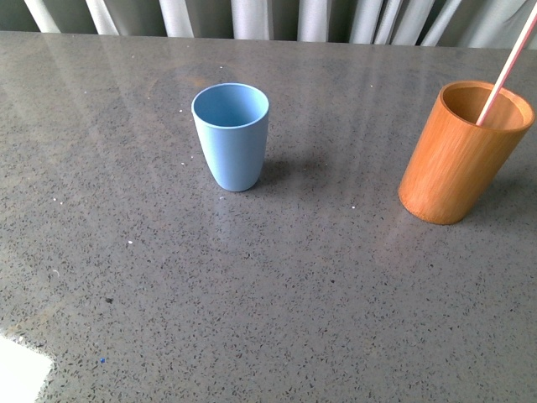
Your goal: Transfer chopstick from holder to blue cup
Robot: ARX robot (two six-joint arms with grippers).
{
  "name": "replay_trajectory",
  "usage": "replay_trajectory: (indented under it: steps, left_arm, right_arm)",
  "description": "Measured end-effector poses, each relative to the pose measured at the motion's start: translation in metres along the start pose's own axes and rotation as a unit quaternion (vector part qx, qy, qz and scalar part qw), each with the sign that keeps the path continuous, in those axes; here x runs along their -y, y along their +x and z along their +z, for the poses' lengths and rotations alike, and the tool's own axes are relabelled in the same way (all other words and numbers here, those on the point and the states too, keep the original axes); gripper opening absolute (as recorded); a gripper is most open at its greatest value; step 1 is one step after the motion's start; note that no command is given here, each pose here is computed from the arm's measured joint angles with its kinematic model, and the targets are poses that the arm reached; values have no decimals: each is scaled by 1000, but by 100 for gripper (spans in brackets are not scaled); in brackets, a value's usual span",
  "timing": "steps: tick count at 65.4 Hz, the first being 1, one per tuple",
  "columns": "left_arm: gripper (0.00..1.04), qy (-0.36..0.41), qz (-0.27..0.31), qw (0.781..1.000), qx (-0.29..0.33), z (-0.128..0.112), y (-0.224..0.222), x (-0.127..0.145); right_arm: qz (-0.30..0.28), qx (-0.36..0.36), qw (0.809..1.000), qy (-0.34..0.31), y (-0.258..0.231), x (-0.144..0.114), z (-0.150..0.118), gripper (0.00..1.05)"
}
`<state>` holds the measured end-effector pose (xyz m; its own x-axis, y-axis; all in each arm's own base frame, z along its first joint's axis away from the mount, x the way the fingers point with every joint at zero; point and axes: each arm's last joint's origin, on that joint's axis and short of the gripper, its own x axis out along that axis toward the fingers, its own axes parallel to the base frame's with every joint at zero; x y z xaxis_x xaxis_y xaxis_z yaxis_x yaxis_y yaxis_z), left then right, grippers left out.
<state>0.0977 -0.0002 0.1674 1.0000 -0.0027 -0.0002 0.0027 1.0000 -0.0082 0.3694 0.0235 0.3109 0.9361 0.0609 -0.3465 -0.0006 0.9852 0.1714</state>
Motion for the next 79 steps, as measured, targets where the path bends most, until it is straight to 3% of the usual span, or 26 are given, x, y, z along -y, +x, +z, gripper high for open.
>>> replay_trajectory:
  steps: [18, 28, 49, 62, 79]
  left_arm:
    - [96, 0, 0, 1000, 0, 0, 0, 0]
    - [96, 0, 0, 1000, 0, 0, 0, 0]
    - [96, 0, 0, 1000, 0, 0, 0, 0]
    - [96, 0, 0, 1000, 0, 0, 0, 0]
    - [96, 0, 0, 1000, 0, 0, 0, 0]
  right_arm:
    - [25, 72, 994, 78, -41, 2, 48, 2]
    - [59, 83, 987, 128, -57, -14, 53, 2]
    - [123, 24, 972, 201, -43, -86, -3, 2]
    - [138, 2, 973, 186, -31, -120, -25, 2]
    - [138, -7, 977, 162, -22, -140, -41, 2]
